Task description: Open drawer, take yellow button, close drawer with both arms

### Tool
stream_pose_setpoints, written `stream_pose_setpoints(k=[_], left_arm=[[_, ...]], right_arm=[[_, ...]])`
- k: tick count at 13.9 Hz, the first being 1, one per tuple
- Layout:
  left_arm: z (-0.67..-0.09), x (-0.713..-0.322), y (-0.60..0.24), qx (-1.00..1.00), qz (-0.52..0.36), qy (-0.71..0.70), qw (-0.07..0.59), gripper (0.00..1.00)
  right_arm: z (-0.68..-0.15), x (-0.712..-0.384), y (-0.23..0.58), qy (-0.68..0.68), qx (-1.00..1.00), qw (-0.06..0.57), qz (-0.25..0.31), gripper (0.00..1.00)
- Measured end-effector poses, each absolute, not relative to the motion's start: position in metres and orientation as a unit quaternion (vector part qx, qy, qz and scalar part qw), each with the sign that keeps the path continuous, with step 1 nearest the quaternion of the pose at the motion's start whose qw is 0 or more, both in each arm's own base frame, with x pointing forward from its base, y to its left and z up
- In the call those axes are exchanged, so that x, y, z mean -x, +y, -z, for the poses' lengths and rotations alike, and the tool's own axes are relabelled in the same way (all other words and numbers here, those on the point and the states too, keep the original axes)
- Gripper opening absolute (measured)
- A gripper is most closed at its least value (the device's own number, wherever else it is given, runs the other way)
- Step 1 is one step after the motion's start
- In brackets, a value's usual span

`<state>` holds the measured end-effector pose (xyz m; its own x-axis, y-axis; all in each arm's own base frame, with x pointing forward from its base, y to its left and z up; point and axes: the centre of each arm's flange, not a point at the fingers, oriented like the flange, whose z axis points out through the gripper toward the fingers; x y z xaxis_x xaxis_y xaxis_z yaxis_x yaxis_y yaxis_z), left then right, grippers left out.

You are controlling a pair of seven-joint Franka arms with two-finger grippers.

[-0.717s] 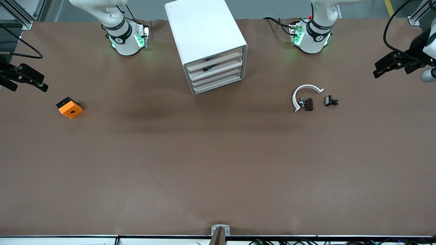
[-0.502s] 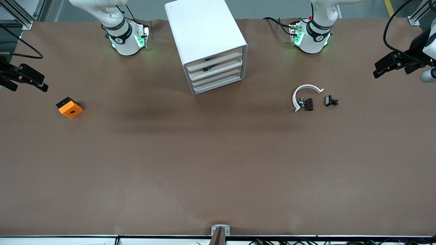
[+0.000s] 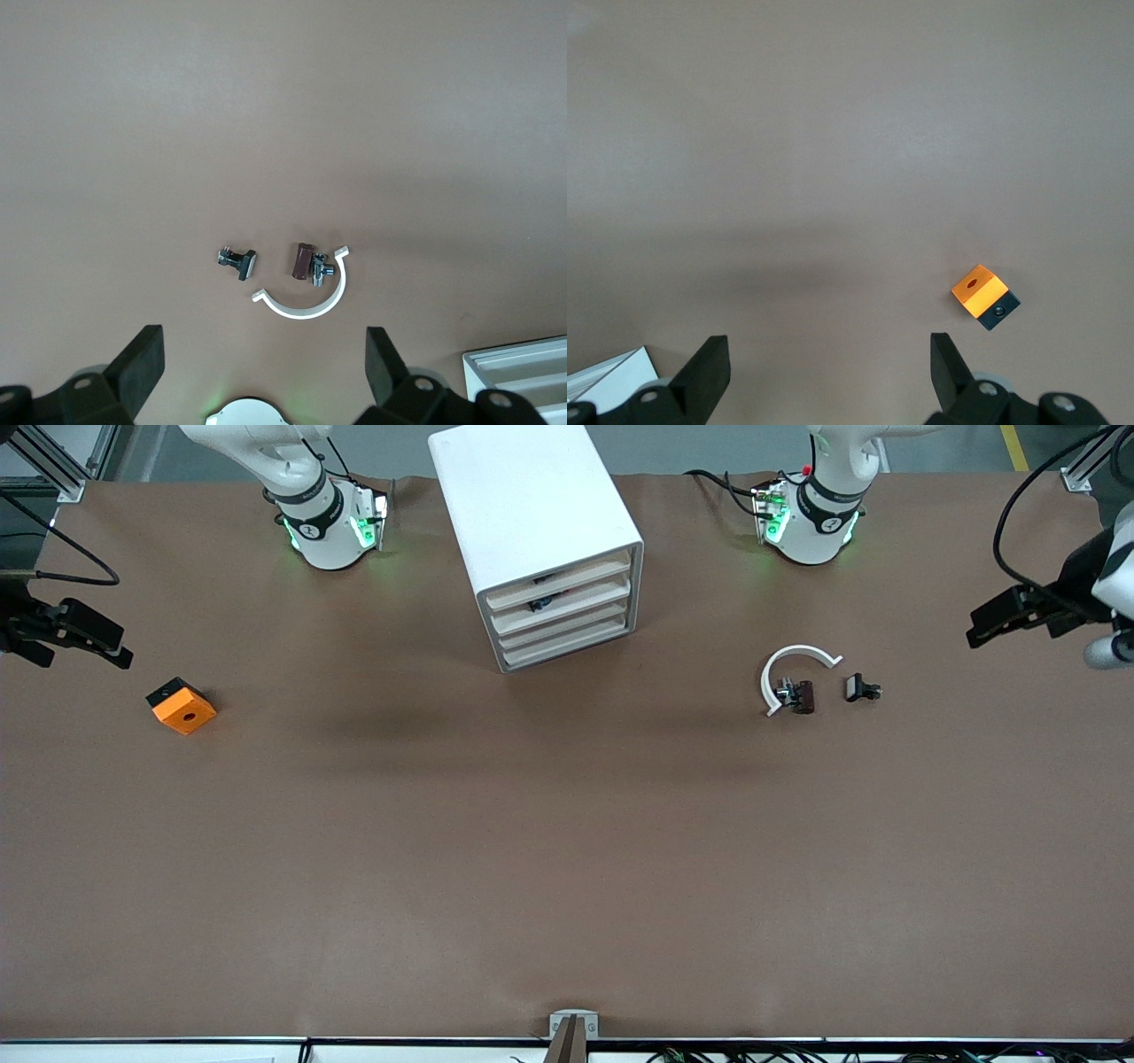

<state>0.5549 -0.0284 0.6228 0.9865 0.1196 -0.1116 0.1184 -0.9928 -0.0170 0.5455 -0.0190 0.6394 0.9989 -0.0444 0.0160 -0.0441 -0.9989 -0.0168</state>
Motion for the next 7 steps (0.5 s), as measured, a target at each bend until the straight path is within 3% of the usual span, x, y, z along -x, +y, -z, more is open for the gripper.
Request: stream_pose_setpoints(k=[7], left_arm=[[-0.546, -0.593, -0.061, 0.984, -0.126, -0.119, -0.032, 1.0]], right_arm=[[-0.64, -0.546, -0.019, 0.022, 1.0, 0.008, 0.009, 1.0]])
